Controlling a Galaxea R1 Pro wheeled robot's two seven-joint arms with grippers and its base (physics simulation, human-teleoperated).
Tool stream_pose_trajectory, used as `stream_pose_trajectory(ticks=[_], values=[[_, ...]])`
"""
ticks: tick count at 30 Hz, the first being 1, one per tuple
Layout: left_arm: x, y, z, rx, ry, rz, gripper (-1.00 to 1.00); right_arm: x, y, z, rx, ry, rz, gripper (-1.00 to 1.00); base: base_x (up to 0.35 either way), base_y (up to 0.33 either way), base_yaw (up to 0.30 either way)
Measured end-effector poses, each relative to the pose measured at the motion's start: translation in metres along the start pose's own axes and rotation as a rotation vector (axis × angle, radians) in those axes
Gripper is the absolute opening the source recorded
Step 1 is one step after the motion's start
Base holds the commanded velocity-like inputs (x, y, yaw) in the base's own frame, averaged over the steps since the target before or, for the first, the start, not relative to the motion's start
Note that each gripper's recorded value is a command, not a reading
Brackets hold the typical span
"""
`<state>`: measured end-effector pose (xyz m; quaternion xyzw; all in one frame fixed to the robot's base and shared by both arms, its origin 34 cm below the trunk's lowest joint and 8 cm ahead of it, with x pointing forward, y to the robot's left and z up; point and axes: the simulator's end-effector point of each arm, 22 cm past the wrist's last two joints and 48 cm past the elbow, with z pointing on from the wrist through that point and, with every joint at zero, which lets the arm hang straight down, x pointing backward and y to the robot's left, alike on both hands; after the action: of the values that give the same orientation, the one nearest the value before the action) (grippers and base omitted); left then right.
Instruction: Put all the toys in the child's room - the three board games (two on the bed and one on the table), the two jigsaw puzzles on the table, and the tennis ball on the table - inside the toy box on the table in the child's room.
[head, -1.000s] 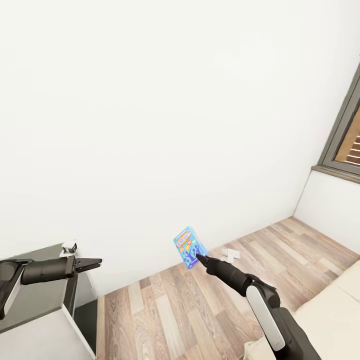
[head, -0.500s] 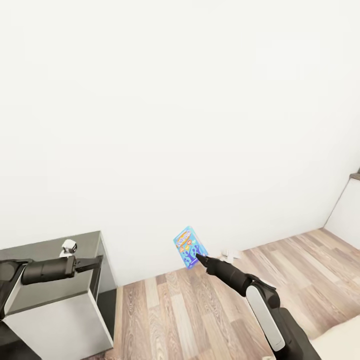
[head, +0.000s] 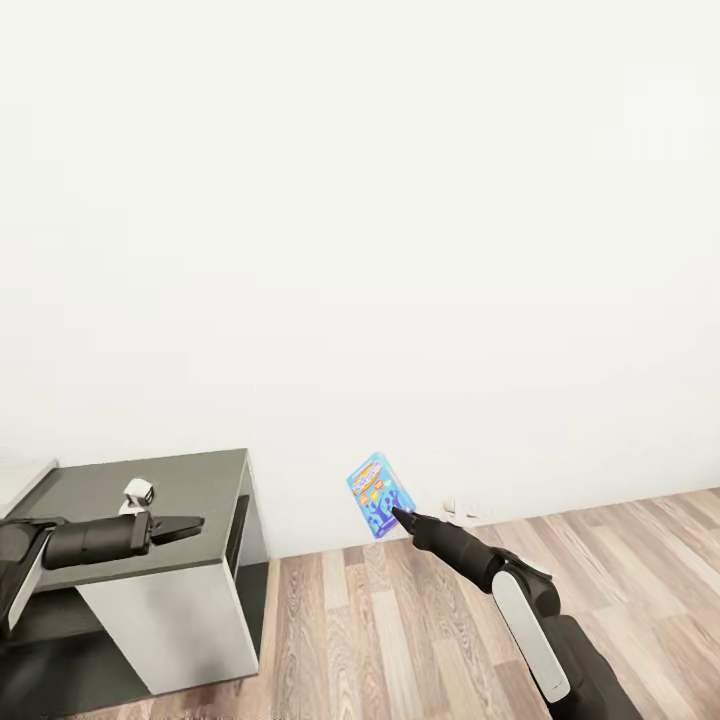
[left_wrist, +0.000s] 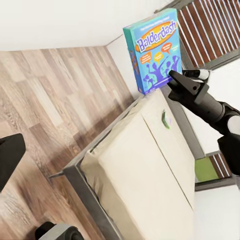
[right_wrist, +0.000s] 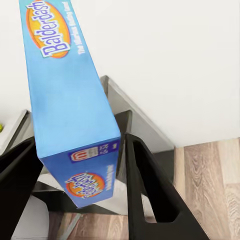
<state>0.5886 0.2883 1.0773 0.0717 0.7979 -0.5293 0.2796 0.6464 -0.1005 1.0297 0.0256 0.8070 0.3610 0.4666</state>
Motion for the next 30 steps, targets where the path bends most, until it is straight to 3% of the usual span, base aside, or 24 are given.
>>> stream_pose_trajectory(ticks=[30], values=[[0.0005,0.0010,0.0003,-0.001,0.001,-0.002,1.00,0.0008,-0.0005,0.0004,0.000,0.001,0.001,-1.00,0.000,0.000,0.292]])
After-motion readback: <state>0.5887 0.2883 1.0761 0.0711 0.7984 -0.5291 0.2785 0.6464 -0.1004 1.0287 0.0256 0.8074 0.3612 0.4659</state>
